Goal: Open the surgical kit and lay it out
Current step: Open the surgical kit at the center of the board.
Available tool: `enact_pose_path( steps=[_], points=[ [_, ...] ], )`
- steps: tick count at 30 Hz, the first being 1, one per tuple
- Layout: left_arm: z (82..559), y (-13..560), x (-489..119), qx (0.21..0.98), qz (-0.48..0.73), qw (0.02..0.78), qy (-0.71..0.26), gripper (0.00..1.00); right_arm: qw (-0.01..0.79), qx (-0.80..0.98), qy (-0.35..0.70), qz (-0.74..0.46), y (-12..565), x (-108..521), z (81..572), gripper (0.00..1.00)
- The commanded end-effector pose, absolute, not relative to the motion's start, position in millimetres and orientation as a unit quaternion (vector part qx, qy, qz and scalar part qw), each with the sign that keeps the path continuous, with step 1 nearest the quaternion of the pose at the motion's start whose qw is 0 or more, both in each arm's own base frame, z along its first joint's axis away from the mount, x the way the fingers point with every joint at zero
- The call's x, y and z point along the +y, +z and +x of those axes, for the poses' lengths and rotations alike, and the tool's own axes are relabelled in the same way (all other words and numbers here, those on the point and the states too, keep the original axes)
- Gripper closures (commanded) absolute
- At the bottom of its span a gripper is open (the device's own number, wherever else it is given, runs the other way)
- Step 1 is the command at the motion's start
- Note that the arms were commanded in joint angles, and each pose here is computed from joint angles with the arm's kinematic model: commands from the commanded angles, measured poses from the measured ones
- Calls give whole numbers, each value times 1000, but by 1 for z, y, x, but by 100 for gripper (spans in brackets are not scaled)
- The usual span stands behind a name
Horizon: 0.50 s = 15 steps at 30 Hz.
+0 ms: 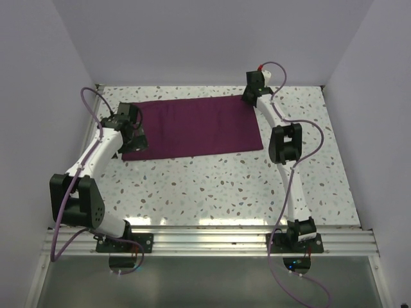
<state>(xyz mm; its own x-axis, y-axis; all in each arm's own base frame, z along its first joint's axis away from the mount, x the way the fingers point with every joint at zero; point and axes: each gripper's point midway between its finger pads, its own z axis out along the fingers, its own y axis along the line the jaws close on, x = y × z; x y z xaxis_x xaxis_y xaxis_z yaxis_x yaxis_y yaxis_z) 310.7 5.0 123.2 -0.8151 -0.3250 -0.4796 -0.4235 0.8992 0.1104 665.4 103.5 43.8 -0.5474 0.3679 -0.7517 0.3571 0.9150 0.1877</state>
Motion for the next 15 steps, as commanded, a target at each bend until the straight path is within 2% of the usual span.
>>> enact_pose_path(
  steps=[1, 7, 13, 15],
  points=[
    [314, 125, 4, 945, -202, 232, 108, 0, 443, 871, 3, 214, 46, 99, 673, 56],
    [314, 127, 6, 945, -198, 236, 112, 0, 424, 881, 1, 209, 30, 100, 667, 60],
    [312, 125, 7, 946, -196, 233, 113, 0, 416, 886, -3, 204, 27, 99, 664, 75],
    [311, 124, 7, 946, -195, 233, 114, 0, 414, 887, -5, 203, 26, 98, 663, 85]
  ],
)
